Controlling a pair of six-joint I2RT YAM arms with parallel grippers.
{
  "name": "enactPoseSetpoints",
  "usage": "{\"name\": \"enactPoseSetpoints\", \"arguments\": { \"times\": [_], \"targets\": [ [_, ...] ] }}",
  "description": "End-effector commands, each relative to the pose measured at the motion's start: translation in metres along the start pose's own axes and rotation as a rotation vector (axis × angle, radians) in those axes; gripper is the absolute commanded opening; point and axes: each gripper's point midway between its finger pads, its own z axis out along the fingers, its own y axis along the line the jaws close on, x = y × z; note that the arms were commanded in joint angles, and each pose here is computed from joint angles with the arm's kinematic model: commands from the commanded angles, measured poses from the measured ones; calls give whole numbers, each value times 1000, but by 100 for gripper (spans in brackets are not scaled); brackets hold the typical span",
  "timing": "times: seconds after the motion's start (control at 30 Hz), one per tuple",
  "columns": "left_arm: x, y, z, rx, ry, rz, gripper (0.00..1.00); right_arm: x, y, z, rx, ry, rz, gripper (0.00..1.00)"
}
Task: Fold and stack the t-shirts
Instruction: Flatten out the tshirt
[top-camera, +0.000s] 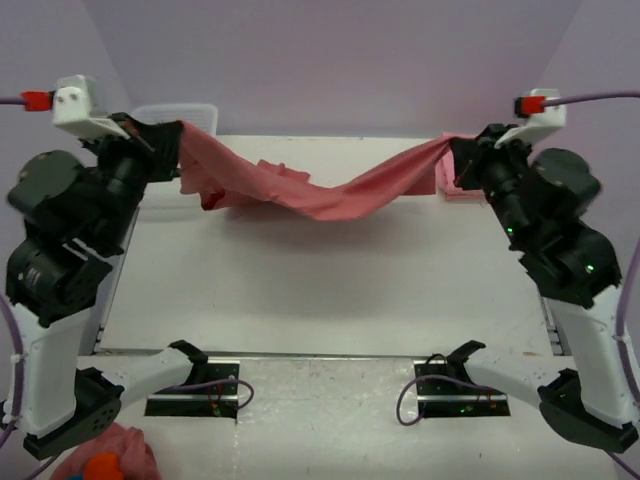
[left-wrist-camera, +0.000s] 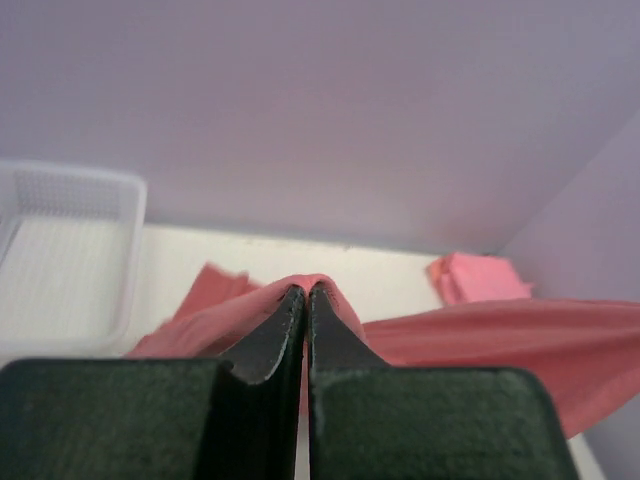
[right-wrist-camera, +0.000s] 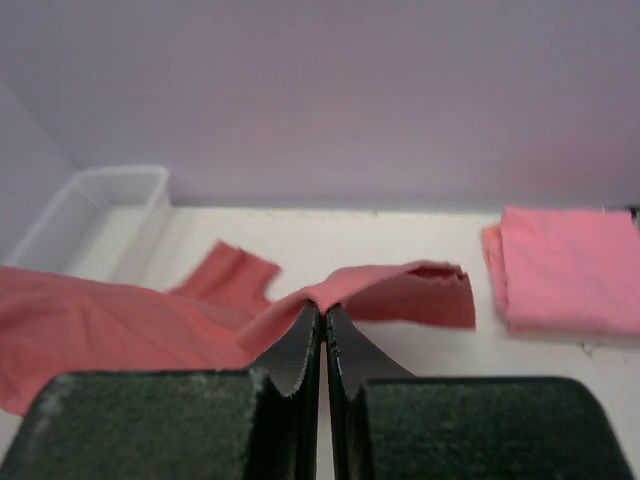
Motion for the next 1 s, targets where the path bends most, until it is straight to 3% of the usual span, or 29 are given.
{"name": "enactPoseSetpoints", "arguments": {
  "times": [0.0,0.17,0.27,0.4,0.5,0.6,0.73,0.8,0.83,0.9,0.93,0.97],
  "targets": [
    [-86,-37,-52,254,-242,14,0,-77,-1,-65,-59,-180,-44,0],
    [-144,-61,-123,477,-409,5,0,-165,-5,-170,-240,-441,19,0],
    [-165,-77,-168,640,-490,3,0,-193,-6,-218,-335,-538,37,0],
    [-189,-79,-203,709,-584,-7,0,-202,2,-241,-407,-594,28,0],
    [-199,-76,-196,664,-622,2,0,-198,12,-215,-386,-568,8,0],
    [-190,-76,-139,538,-566,30,0,-174,15,-146,-259,-433,-39,0],
    [-149,-77,-31,346,-424,135,0,-113,11,-46,-70,-223,-122,0],
    [-107,-76,38,246,-300,183,0,-72,5,-1,11,-101,-162,0],
    [-67,-79,83,214,-204,256,0,-39,5,32,44,-6,-180,0],
    [-27,-68,127,143,-116,303,0,-7,-7,64,91,79,-185,0],
    [22,-54,169,104,-9,349,0,19,-9,88,109,147,-197,0],
    [44,-50,188,114,32,356,0,45,-20,105,143,208,-202,0]
  ]
}}
